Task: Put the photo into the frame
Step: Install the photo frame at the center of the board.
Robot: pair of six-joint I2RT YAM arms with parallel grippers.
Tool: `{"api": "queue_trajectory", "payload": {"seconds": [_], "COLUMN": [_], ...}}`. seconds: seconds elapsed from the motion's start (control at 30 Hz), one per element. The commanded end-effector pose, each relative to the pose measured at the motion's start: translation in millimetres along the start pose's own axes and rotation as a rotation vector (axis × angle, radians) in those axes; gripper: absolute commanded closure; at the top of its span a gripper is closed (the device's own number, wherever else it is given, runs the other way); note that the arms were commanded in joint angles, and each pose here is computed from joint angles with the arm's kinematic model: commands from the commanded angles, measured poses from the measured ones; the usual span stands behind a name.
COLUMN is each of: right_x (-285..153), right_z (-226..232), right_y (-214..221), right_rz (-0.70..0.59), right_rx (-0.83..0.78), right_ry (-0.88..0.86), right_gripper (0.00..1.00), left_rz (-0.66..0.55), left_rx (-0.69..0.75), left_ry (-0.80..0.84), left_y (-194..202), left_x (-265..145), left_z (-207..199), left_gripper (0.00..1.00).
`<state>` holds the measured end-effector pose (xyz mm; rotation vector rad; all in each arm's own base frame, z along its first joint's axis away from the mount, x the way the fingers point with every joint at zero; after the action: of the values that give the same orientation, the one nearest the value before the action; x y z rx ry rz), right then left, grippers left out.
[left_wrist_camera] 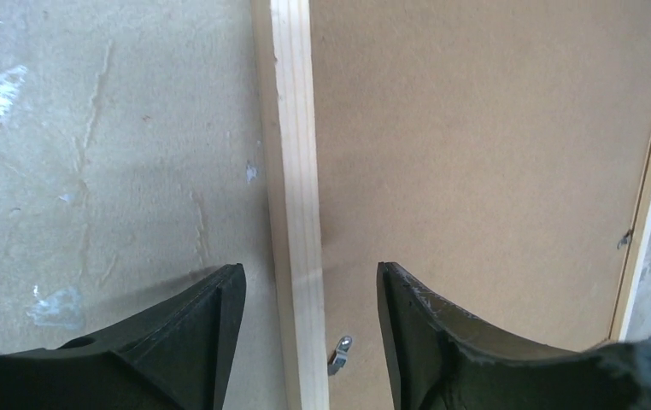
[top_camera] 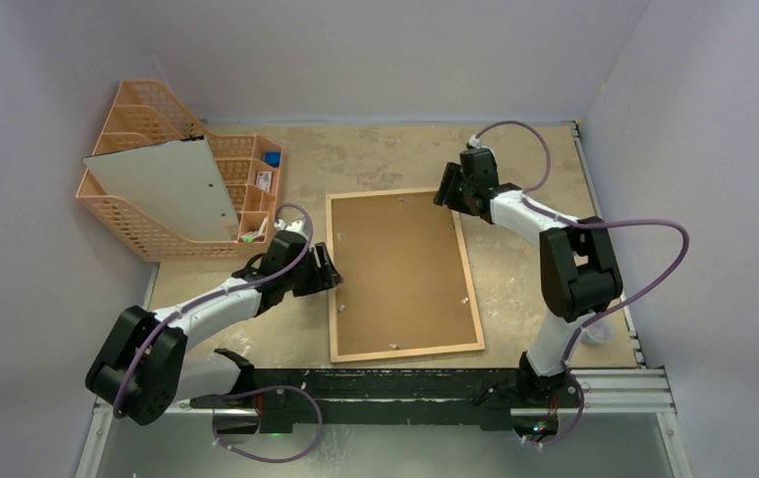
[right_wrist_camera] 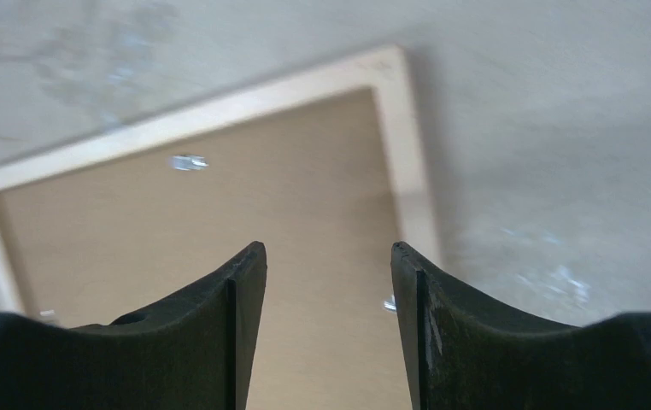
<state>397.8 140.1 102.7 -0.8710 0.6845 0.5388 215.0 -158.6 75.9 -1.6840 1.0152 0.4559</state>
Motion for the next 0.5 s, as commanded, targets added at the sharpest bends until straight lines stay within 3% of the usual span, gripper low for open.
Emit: {"api": "queue_trajectory", "payload": {"seconds": [0.0, 0.1, 0.23, 0.47], "right_x": [-10.7, -6.0, 6.7, 34.8], "right_z": [61.3, 81.5, 94.8, 91.7], "right_y": [-12.8, -0.6, 21.5, 37.2], "right_rz": [0.007, 0.064, 0.171, 0.198], "right_rx": [0.051, 0.067, 0.128, 0.244], "right_ry": [-0.251, -0.335, -0.415, -0.404], "right_gripper": [0.41, 0.42, 0.51, 0.58], "left_rz": [-0.071, -0.053, -0.034, -0.032], "left_rx": [0.003, 0.008, 0.008, 0.021], "left_ry": [-0.042, -0.038, -0.020, -0.010], "left_y": [-21.3, -20.0, -16.0, -13.3], "left_x": [5.2, 11.4, 16.4, 17.7], "left_z": [-1.3, -1.3, -2.6, -2.0], "left_gripper": [0.40, 0.45, 0.55, 0.57]}}
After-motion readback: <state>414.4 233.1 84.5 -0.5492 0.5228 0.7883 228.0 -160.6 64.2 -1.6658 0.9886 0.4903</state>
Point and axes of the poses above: each gripper's point midway between its finger pads, its own x axis out along the fingers, its own z axis along the line the jaws close on, y = z × x, the point moved 5 cm from there along -x, back along the fingers, and after that the axes turned 15 degrees about x, right-handed, at the moved point
